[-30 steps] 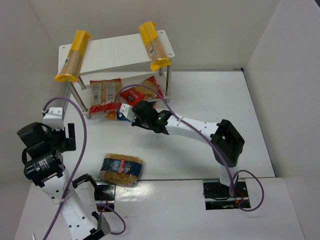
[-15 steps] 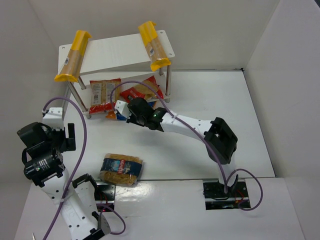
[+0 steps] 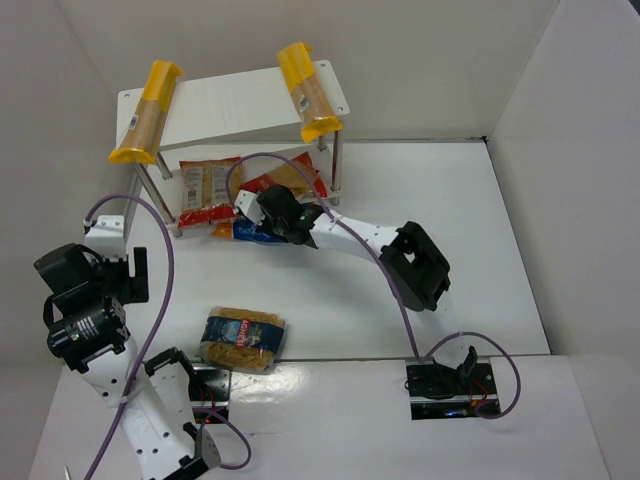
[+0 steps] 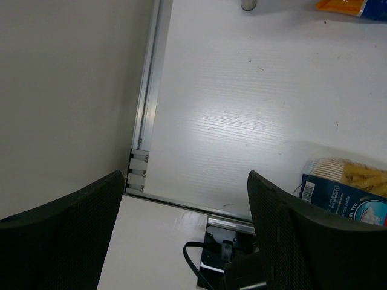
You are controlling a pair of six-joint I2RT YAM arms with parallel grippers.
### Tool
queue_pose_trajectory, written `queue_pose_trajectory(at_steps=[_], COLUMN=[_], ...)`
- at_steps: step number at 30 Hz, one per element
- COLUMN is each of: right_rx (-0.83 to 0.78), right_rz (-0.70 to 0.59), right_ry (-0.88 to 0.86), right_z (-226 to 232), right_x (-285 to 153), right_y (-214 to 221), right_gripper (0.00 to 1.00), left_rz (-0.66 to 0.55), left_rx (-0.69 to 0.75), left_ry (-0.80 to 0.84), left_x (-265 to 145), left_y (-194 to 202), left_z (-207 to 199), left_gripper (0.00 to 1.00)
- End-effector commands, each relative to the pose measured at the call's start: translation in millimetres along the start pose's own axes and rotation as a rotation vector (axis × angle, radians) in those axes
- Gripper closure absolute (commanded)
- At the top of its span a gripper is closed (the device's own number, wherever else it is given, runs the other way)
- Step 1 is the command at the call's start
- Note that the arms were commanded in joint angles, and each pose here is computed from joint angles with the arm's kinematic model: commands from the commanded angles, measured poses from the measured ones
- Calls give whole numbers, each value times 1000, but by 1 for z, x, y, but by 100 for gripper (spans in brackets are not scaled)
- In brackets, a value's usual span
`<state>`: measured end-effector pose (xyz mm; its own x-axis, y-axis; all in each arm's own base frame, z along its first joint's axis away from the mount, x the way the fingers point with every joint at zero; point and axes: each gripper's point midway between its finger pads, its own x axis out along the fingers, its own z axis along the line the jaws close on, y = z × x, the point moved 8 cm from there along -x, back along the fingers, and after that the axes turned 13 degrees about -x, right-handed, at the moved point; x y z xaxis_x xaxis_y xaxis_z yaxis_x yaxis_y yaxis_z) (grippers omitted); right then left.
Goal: Place and organize the pasta boxes and bags onto the shelf
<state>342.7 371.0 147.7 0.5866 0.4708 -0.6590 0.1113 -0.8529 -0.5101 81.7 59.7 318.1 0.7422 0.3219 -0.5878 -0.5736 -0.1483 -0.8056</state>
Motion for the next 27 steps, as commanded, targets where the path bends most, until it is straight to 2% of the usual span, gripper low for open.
queue_pose_trajectory(at_steps=[1,27], right_rx=[40,100], right_rz=[-107,-166], right_ry=[110,261], right_z=[-35,-65], right_x=[-2,42], right_y=[-23,-51], right_gripper=[100,100], left_rz=[-15,-16], left_rx=[6,7], left_ry=[-26,-64], left_x=[-3,-3], left_y=[-7,-13], left_z=[4,9], left_gripper=[12,12])
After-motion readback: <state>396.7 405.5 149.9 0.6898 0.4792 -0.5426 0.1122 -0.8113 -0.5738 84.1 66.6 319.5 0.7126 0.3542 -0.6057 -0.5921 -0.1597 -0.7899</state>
